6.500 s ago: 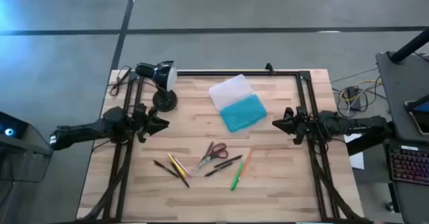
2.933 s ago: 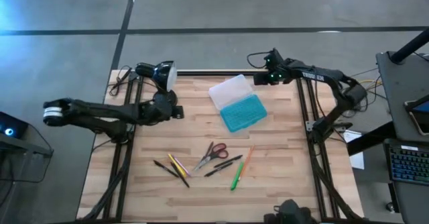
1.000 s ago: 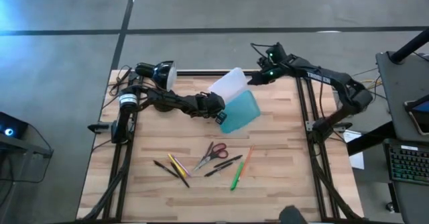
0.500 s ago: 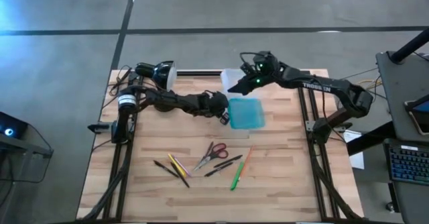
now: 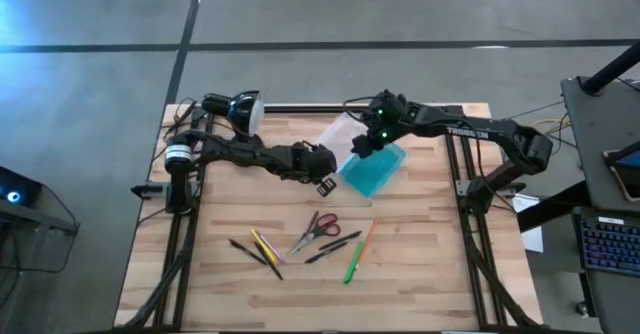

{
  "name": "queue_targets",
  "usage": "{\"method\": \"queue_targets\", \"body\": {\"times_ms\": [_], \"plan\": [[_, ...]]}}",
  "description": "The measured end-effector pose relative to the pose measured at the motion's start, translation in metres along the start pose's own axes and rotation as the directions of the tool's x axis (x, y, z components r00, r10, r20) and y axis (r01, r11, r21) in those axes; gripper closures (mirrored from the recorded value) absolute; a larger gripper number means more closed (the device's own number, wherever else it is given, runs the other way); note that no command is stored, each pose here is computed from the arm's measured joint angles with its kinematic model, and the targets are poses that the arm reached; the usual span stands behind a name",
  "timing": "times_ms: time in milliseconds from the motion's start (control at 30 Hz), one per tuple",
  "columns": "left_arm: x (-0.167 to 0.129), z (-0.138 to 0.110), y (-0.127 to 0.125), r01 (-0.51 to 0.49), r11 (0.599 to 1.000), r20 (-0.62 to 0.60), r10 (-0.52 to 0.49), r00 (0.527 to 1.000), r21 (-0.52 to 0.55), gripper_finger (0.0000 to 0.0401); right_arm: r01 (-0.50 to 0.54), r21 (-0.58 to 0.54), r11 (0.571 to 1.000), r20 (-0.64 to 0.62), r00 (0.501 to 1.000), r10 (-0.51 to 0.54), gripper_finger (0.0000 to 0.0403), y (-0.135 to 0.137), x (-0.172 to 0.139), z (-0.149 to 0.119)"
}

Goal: Pick & place school supplies into a supply box
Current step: Put the orange pencil into the supply box

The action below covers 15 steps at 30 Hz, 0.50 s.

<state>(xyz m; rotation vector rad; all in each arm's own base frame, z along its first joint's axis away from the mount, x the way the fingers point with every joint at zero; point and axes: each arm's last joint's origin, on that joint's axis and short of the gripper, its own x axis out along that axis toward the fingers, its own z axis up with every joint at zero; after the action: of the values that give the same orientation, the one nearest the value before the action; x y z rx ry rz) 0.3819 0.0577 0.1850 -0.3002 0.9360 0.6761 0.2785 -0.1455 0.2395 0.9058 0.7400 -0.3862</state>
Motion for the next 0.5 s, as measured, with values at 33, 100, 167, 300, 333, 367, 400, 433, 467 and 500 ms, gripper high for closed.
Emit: {"method": "queue_targets", "body": {"times_ms": [33, 100, 167, 300, 333, 367, 400, 433, 467, 500], "plan": [[-0.003, -0.001, -0.001, -0.008, 1.000, -0.001, 0.008, 1.000, 0.007, 0.0358, 0.060, -0.003, 0.998, 0.022, 0.998, -0.060, 0.0330, -0.002, 0.000, -0.001], [-0.008, -0.003, -0.004, -0.025, 1.000, 0.007, 0.025, 1.000, 0.011, 0.0358, 0.179, 0.007, 0.984, 0.051, 0.982, -0.179, 0.0330, -0.006, -0.002, -0.003], [-0.014, -0.004, -0.004, -0.038, 0.999, 0.014, 0.038, 0.999, 0.010, 0.0358, 0.207, -0.041, 0.978, -0.008, 0.978, -0.207, 0.0330, -0.009, -0.005, -0.009], [-0.019, -0.009, -0.007, -0.036, 0.999, 0.014, 0.035, 0.999, 0.022, 0.0358, 0.227, -0.177, 0.958, -0.259, 0.928, -0.268, 0.0330, -0.009, -0.005, -0.039], [-0.019, -0.011, -0.007, -0.037, 0.999, 0.009, 0.037, 0.999, 0.025, 0.0358, 0.246, -0.195, 0.949, -0.297, 0.908, -0.296, 0.0330, -0.007, -0.005, -0.047], [-0.019, -0.012, -0.008, -0.034, 0.999, 0.015, 0.033, 0.999, 0.021, 0.0358, 0.257, -0.209, 0.944, -0.333, 0.889, -0.315, 0.0330, -0.005, -0.007, -0.055], [-0.020, -0.014, -0.009, -0.031, 0.999, 0.018, 0.031, 0.999, 0.016, 0.0357, 0.267, -0.214, 0.940, -0.372, 0.867, -0.331, 0.0330, -0.002, -0.009, -0.065], [-0.020, -0.017, -0.008, -0.033, 0.999, 0.011, 0.032, 0.999, 0.017, 0.0357, 0.276, -0.212, 0.937, -0.399, 0.851, -0.341, 0.0330, 0.002, -0.010, -0.074], [-0.020, -0.020, -0.008, -0.036, 0.999, 0.001, 0.036, 0.999, 0.023, 0.0357, 0.277, -0.208, 0.938, -0.406, 0.848, -0.340, 0.0330, 0.006, -0.010, -0.081], [-0.020, -0.022, -0.009, -0.031, 0.999, 0.006, 0.031, 1.000, 0.022, 0.0357, 0.276, -0.206, 0.939, -0.409, 0.847, -0.339, 0.0330, 0.010, -0.010, -0.089]]}}
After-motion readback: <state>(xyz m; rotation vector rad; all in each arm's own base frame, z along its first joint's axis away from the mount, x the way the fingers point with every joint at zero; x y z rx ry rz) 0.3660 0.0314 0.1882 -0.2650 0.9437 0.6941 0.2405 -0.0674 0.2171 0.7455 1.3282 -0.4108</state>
